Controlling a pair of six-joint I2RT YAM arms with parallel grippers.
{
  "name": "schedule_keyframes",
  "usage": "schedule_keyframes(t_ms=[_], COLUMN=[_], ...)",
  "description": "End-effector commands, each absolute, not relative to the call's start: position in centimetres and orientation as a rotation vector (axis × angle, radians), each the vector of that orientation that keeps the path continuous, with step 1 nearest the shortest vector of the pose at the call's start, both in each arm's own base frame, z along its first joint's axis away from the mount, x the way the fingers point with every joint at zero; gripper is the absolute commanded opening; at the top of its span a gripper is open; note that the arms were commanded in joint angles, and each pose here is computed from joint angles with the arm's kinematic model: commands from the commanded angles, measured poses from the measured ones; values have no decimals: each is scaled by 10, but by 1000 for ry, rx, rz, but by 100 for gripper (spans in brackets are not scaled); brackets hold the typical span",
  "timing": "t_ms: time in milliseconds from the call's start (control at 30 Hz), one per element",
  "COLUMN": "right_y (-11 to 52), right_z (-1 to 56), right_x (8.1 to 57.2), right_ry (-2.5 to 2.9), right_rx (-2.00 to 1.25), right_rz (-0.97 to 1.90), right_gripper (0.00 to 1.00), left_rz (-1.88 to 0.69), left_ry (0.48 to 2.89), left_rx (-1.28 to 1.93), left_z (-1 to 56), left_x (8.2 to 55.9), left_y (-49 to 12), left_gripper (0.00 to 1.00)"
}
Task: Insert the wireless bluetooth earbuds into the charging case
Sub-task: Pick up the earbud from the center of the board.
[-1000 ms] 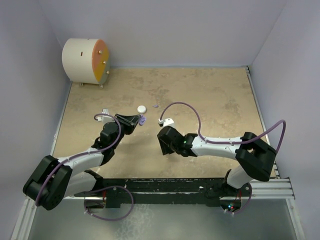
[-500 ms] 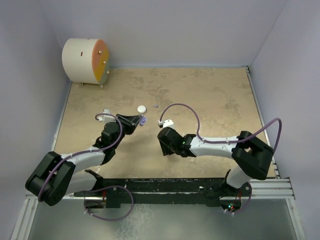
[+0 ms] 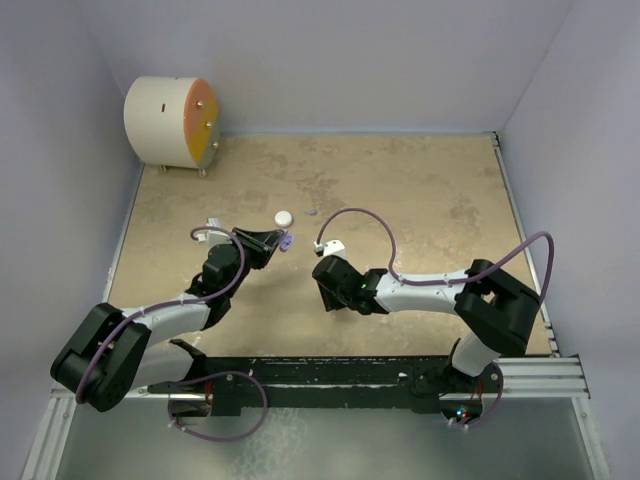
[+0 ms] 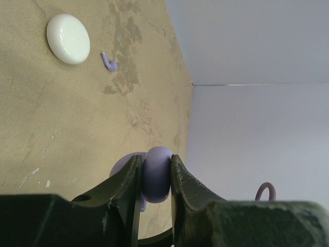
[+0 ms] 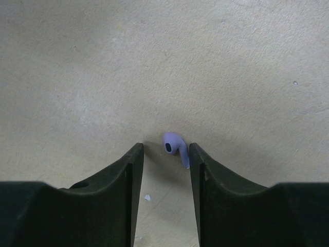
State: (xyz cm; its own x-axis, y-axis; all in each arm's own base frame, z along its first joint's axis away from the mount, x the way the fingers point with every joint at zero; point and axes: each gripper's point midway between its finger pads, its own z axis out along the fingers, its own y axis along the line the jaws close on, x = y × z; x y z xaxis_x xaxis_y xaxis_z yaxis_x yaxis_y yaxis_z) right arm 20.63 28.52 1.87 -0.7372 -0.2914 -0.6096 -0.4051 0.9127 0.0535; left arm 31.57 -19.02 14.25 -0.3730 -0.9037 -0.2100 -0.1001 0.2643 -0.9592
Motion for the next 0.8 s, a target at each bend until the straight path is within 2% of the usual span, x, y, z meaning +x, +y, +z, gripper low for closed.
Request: schedule_keyframes(t_ms=[0, 767], right_y=[288, 281], right_z=[23, 14], right_x=[214, 216], right_ry=[2421, 2434], right_rx=[-480, -473], right_rz=[217, 194], right_gripper=[43, 36], left_rz=[-1249, -1251], left_ry=[1639, 1640], left_rx=[-914, -922], left_z=[157, 154], left_x=[318, 317], left_y=[-190, -190], left_gripper=[0, 0])
